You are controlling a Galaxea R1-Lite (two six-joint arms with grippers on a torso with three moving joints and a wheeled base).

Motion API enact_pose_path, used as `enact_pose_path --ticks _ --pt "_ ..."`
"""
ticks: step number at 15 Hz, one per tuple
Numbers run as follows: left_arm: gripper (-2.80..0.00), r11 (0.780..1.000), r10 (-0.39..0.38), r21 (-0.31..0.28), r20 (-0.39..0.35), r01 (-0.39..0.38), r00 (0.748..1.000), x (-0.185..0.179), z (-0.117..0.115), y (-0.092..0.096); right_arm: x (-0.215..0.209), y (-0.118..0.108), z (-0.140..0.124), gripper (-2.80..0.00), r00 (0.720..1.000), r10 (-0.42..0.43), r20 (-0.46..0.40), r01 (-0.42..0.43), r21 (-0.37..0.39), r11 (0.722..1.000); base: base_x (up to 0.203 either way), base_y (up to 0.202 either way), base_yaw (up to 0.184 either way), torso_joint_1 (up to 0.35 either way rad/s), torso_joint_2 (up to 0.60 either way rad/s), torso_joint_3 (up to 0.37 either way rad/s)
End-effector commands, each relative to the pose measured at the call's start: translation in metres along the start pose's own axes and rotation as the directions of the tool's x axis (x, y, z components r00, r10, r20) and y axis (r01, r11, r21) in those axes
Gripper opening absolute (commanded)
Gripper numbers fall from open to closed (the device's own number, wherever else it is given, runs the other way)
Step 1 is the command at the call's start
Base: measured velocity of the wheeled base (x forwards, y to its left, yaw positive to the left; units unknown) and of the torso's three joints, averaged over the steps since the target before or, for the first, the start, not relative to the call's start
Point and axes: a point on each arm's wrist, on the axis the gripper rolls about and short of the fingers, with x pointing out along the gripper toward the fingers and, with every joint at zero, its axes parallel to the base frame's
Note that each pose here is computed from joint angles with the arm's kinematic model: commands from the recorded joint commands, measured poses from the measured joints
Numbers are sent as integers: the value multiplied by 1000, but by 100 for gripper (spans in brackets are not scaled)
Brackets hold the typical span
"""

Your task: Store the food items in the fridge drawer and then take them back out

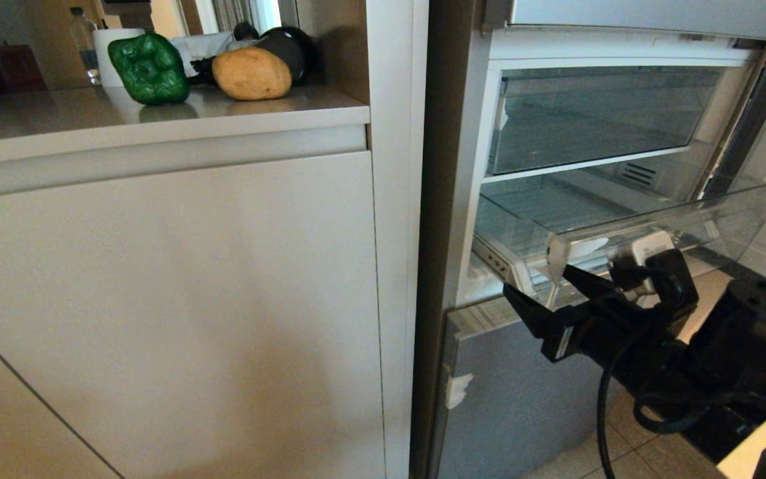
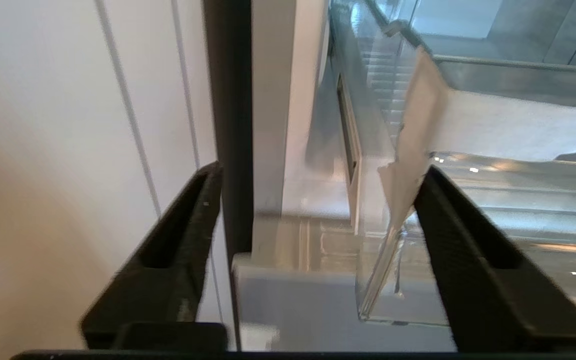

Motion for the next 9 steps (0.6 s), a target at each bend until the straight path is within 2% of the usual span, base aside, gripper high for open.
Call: enact_pose_path --ticks 1,5,9 --pt "-280 1000 0 0 -2 0 1000 0 0 0 -17 -2 1 0 1000 -9 -1 9 0 1000 0 0 0 0 0 0" --pt "-280 1000 0 0 0 0 1000 0 0 0 -30 -7 -1 0 993 -116 -23 116 -5 993 0 0 0 0 0 0" --pt "-280 1000 0 0 -1 0 1000 0 0 0 -51 -12 -1 0 992 -122 -20 122 -4 993 0 0 0 0 0 0"
